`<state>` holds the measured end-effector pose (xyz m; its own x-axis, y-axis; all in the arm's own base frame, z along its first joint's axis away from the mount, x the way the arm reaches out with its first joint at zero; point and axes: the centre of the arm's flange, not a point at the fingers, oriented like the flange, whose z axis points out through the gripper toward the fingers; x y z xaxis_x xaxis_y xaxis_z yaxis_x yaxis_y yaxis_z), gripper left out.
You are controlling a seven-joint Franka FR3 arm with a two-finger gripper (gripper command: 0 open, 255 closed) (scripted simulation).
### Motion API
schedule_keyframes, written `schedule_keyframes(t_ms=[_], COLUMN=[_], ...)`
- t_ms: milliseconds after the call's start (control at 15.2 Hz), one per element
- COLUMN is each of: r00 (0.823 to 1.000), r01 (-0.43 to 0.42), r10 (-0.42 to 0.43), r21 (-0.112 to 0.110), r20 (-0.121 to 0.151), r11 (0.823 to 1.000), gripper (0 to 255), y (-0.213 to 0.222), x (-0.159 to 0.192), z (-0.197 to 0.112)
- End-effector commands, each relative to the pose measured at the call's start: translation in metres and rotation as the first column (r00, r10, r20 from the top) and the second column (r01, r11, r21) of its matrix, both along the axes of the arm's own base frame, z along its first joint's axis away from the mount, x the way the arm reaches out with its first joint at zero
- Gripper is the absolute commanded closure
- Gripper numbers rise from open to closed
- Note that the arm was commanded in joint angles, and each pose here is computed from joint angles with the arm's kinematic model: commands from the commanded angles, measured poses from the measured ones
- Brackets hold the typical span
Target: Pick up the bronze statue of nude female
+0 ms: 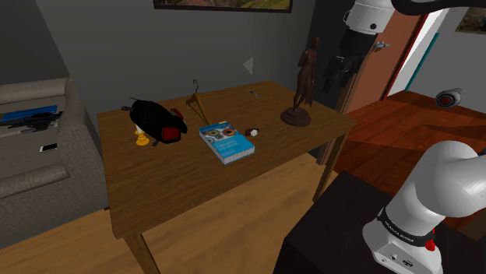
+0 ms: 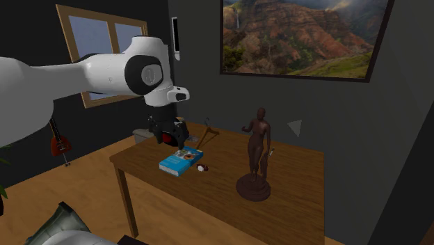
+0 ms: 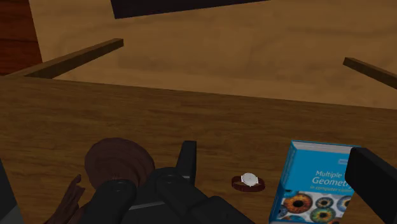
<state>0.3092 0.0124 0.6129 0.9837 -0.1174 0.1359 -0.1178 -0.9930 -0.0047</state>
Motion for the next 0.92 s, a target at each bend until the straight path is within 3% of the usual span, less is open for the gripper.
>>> schedule_keyframes(t_ms=[0,396,858], r00=[1.000,0.988,0.944], r01=[0.000,-0.140,-0.301], r10=[0.000,0.139,0.296], r21=[0.000,0.014,0.018], r20=[0.000,0.066,0.144], r11=[1.000,0.990,0.953], gripper=[0,0,0], y=[0.000,-0.079,-0.167], x=[0.000,0.008,0.034], z=[0.000,-0.029,-0.063])
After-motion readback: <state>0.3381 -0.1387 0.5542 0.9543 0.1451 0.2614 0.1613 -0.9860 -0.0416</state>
